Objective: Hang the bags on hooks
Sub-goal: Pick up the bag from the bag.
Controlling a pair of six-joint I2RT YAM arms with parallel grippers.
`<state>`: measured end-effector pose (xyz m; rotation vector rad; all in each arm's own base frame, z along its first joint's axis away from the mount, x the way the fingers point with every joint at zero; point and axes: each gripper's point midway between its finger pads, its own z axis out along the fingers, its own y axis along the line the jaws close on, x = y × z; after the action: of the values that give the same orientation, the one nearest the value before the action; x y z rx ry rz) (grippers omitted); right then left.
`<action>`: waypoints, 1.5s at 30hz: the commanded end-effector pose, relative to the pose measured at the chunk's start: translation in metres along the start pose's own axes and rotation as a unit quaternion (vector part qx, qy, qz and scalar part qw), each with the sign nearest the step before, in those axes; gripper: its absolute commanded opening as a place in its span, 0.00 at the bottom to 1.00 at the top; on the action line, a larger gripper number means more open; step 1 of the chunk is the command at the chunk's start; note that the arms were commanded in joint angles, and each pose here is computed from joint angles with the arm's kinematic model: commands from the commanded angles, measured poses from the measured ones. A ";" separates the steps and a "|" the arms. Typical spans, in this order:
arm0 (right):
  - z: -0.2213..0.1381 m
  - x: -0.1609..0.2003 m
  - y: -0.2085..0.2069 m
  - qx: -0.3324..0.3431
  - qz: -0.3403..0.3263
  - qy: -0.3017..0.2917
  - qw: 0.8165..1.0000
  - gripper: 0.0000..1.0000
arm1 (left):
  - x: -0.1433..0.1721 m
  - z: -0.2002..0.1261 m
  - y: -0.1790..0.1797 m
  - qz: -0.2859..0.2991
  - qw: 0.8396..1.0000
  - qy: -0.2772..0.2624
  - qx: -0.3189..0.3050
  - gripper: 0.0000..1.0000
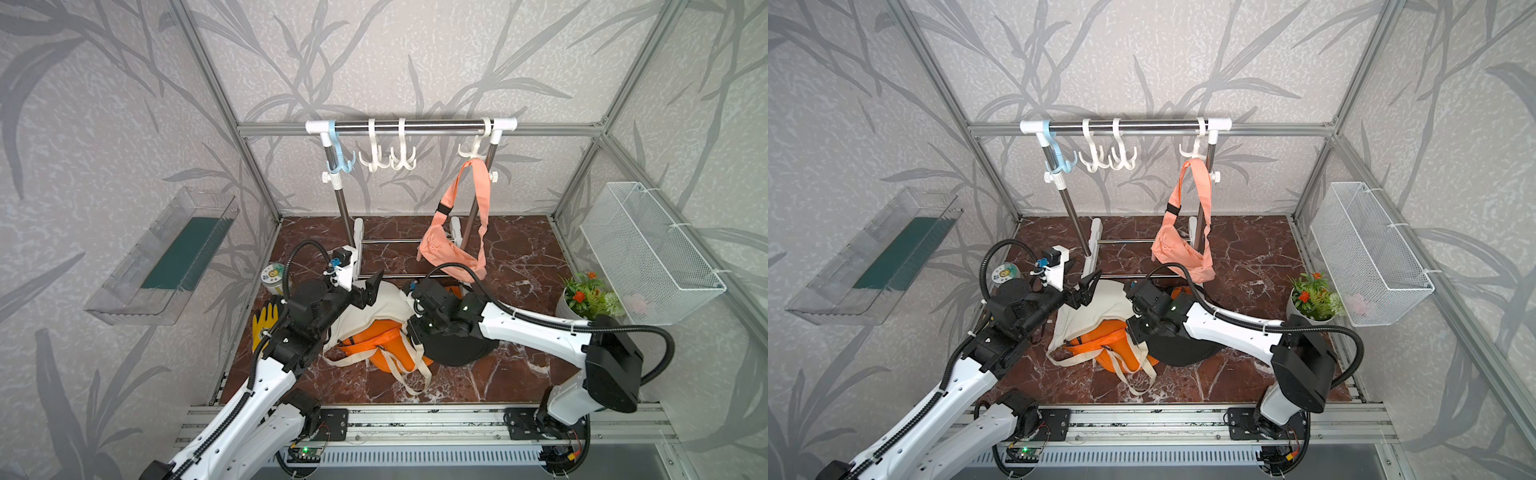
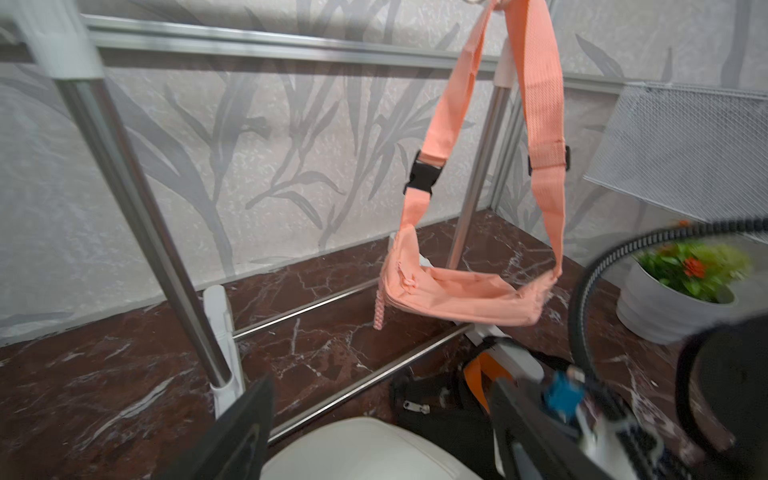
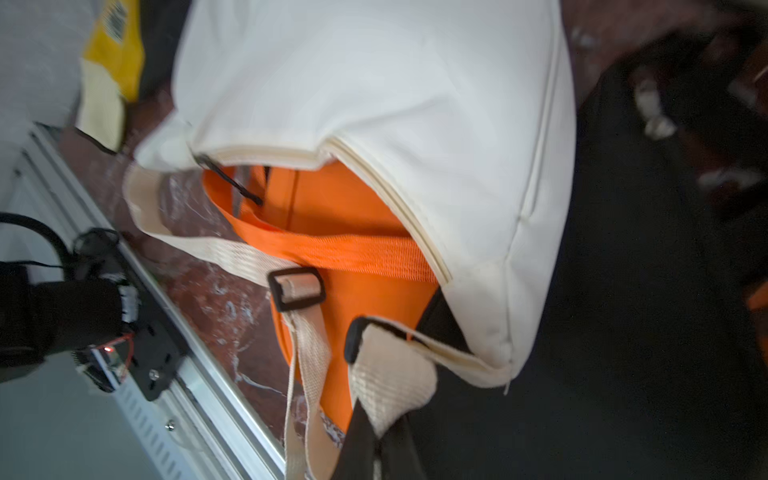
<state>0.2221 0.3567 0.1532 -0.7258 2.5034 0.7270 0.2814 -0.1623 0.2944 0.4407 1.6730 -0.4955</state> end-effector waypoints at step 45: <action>-0.160 -0.135 -0.031 -0.045 0.054 -0.286 0.956 0.00 | 0.191 0.027 -0.027 0.116 0.935 0.334 0.013 0.21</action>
<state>0.3073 0.2966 0.3238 -0.3503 2.0357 0.9137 0.2473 -0.2039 0.0973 0.8732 2.2353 -0.3064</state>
